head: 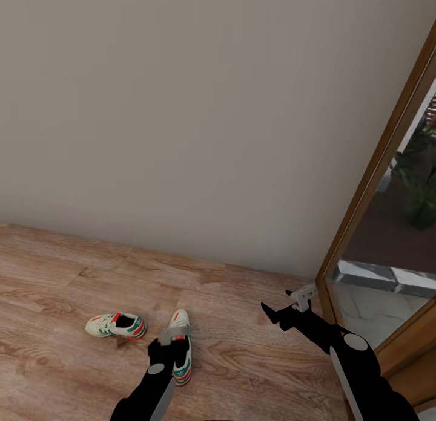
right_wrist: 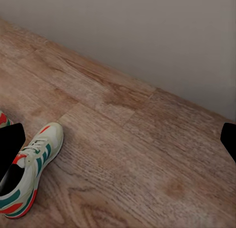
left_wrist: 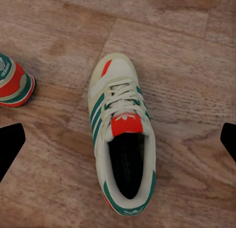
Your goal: Pick up the two gym shoes and the two sandals from the corridor floor and place them onto the hallstand (shoe rack) in the corridor, making sure they are on the rack and not on the floor. Arrange them so the two gym shoes are next to each other and the two sandals are next to each other.
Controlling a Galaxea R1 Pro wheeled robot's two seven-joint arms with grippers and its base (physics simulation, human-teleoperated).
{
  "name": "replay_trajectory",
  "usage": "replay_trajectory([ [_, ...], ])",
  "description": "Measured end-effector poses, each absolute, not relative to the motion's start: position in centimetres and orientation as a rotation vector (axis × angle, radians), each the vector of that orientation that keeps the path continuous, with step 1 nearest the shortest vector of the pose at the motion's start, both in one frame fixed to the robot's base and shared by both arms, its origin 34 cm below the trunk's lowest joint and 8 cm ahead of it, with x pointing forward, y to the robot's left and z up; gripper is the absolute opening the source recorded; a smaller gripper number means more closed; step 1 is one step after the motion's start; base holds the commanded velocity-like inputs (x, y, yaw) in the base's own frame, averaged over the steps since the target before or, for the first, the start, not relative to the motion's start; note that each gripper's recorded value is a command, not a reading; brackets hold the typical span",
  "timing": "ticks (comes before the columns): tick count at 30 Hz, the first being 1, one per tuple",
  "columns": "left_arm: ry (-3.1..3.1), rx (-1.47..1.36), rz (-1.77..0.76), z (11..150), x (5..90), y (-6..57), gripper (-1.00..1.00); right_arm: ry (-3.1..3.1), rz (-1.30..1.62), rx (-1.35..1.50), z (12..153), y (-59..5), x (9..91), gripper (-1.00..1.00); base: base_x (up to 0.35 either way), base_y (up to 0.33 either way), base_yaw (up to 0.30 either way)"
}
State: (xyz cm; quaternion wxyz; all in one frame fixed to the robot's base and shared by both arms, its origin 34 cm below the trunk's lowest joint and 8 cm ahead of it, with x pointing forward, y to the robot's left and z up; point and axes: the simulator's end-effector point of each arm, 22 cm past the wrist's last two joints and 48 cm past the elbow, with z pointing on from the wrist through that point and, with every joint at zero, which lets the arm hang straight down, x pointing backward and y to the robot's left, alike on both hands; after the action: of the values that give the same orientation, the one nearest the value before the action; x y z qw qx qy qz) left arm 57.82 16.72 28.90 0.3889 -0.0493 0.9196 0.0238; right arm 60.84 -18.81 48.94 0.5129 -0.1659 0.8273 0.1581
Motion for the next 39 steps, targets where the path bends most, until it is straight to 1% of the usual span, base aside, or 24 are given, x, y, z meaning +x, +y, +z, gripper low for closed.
replay_trajectory([
  [12, 2.333, -0.130, 0.064, 29.05, 57.96, 16.92, 1.00, 1.989, 0.382, -0.400, 48.95, -18.72, 60.83, 1.00, 0.143, 0.051, 0.000],
  [27, 2.340, -0.128, 0.064, 28.80, 57.74, 16.91, 1.00, 1.989, 0.382, -0.400, 48.94, -18.72, 60.83, 1.00, 0.016, 0.005, 0.000],
  [39, 2.340, -0.128, 0.064, 28.78, 57.72, 16.91, 1.00, 1.989, 0.382, -0.400, 48.94, -18.73, 60.83, 1.00, 0.059, 0.000, 0.000],
])
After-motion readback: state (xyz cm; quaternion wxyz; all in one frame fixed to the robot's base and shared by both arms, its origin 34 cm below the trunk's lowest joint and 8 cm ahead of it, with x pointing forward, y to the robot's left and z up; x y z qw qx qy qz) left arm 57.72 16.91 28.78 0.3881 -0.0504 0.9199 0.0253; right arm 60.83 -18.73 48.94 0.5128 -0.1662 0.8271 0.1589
